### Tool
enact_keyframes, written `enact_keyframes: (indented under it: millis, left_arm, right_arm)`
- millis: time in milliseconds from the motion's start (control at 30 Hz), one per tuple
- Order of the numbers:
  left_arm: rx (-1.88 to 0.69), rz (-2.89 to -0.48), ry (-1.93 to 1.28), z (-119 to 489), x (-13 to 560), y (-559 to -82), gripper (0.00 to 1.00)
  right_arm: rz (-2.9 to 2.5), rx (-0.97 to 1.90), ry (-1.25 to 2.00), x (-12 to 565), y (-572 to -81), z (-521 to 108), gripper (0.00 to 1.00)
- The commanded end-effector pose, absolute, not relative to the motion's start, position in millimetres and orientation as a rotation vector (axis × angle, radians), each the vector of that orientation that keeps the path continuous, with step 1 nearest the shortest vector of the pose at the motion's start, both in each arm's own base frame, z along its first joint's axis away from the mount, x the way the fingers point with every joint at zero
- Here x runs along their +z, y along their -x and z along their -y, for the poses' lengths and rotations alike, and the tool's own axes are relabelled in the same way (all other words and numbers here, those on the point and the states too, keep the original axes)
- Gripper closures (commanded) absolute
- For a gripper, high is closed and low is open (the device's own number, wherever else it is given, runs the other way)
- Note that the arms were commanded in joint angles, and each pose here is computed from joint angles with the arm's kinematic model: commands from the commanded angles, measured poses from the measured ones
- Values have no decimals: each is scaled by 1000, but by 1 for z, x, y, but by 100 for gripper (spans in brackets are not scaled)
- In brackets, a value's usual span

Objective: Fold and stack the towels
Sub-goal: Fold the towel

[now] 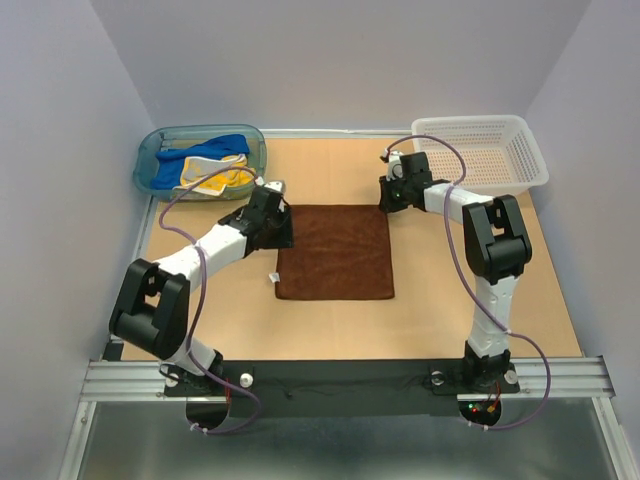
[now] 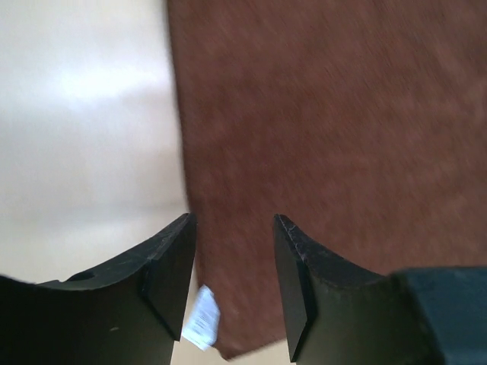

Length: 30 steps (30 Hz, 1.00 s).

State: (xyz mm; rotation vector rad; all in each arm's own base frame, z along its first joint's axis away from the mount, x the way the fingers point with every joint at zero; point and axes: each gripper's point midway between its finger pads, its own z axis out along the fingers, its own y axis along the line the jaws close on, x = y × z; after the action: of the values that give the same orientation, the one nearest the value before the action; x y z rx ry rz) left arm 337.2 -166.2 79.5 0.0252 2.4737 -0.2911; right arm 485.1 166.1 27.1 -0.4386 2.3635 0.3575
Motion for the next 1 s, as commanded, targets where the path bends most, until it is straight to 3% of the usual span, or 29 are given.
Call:
enact_keyframes:
  millis: [0,233,400,700,833,967]
  left_arm:
    - [-458,-2589,17,193,61,-283,45]
    - [-471,-2681,50,201,34,-245,53]
    - [-457,-2774,56,197,20,-226,63]
    - [-646,-2944,45,211,8,-159,64]
    - [-625,-2842,74,210,30,-175,61]
    - [-486,-2655,35,206,77,-227,49]
  right_arm:
    - [-2502,291,450,-9,-455,-148,84]
    - [-2497,271,445,-5,-455,-145,87]
    - [-2492,212,420,-1,-457,-133,98]
    - [-2490,187,399,2,-458,-116,100]
    - [-2471,224,454,5,-460,-122,100]
    - [-2445,268,510,9,-462,-129,100]
